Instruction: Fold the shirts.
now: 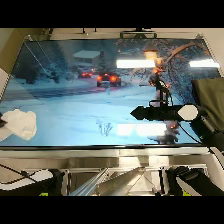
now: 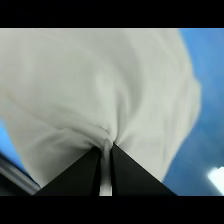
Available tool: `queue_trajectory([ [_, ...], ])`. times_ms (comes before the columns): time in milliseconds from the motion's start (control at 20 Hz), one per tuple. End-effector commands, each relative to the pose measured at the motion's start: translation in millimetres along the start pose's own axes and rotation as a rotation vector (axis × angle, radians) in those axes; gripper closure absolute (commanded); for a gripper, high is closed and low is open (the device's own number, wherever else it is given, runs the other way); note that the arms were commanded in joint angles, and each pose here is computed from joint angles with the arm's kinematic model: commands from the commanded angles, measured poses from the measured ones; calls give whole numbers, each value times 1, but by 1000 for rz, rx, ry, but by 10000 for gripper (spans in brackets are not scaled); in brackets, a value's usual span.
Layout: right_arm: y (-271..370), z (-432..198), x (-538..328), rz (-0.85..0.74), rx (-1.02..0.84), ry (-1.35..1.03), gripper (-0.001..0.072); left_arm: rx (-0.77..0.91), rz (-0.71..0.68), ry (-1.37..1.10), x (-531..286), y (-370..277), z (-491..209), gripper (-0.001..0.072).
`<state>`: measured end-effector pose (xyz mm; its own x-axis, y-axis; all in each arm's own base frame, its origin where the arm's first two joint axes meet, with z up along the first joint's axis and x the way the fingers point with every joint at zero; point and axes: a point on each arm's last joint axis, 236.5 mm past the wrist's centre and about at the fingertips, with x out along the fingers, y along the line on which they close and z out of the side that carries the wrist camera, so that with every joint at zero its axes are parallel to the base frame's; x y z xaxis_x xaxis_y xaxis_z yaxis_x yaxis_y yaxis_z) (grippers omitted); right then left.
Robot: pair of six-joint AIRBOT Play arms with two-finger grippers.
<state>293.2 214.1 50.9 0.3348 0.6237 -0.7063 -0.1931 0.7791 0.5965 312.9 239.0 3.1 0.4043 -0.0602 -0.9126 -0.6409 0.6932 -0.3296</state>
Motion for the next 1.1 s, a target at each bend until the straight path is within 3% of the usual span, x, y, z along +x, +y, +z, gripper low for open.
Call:
queue_trajectory([
  [0,-1,0,0,-2,0,-1,256,191,-432,-26,-49,-177,-10,698],
  [100,-4,1,0,-16,-11,-3,257,341,-593,13,-67,-267,-55,698],
  [300,-5,0,0,-22,-36,-2,256,655,-704,122,-58,-378,-175,691],
  [600,-5,-2,0,-22,-39,7,255,808,-668,283,-7,-407,-265,689],
  [650,-5,-2,0,-22,-42,7,254,818,-659,320,-2,-404,-273,586],
  [750,-6,0,0,-24,-42,3,253,832,-627,366,3,-392,-276,13],
  [950,-37,19,-1,-91,-14,-42,253,818,-415,430,21,-325,-245,-4],
  [1050,-60,36,-1,-118,-18,-58,254,740,-379,509,33,-294,-251,-3],
])
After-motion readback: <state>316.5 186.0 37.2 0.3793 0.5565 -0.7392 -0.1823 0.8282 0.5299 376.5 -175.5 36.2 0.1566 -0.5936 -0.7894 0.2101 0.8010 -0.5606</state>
